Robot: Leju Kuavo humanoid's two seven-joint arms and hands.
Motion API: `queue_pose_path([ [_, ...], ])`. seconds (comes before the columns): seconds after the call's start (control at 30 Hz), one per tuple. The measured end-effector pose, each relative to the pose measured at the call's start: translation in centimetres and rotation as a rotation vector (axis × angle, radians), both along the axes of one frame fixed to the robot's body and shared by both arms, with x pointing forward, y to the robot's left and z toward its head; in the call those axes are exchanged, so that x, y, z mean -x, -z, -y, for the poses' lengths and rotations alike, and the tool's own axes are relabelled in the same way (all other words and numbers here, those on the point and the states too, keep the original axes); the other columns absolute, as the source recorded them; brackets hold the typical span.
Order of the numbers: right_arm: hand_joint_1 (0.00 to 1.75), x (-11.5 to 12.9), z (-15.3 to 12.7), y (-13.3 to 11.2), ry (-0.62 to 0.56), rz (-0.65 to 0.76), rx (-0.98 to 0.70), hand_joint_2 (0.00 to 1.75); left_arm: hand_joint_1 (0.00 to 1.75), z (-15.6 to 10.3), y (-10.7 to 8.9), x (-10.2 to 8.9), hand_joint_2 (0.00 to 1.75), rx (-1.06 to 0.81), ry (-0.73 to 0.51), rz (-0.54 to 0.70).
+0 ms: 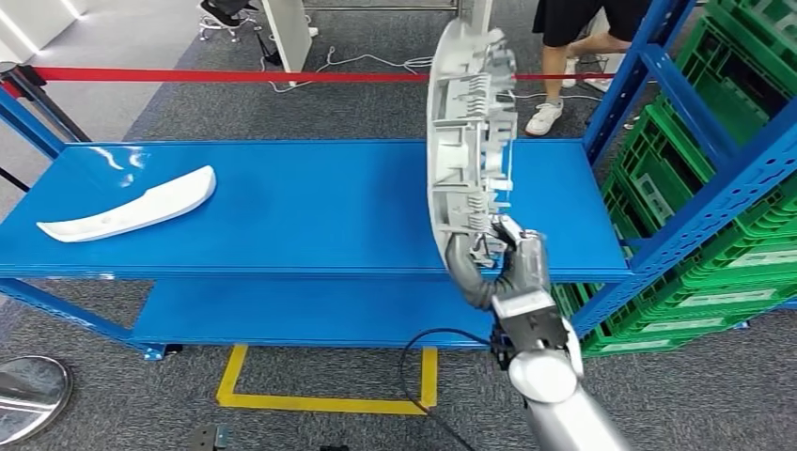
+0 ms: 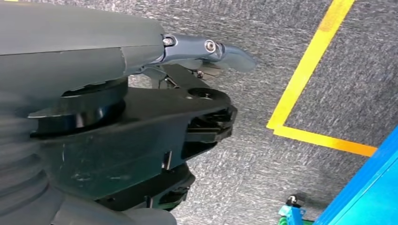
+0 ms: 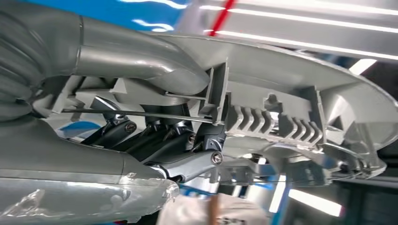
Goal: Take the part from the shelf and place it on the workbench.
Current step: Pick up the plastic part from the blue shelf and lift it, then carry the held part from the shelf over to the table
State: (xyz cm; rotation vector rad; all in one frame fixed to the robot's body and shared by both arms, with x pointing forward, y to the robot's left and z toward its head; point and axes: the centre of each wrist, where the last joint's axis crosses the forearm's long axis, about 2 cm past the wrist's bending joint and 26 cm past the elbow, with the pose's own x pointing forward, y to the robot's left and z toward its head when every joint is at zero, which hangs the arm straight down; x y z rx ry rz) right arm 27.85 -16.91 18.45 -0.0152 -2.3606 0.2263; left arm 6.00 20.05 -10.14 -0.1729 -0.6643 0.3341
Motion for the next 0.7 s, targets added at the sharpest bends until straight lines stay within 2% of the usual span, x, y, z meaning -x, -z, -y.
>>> queue_pose_path([
  [0.33, 1.75, 3.7, -0.5, -2.6, -0.029, 0.149, -0.145, 1.75, 0.00, 0.3, -0.1, 0.0, 1.75, 0.009, -0.022, -0.004],
  [0.7, 1.75, 5.5, -0.7, -2.5, 0.010, 0.172, -0.122, 1.75, 0.00, 1.2, -0.2, 0.1, 1.75, 0.030, -0.040, -0.029],
])
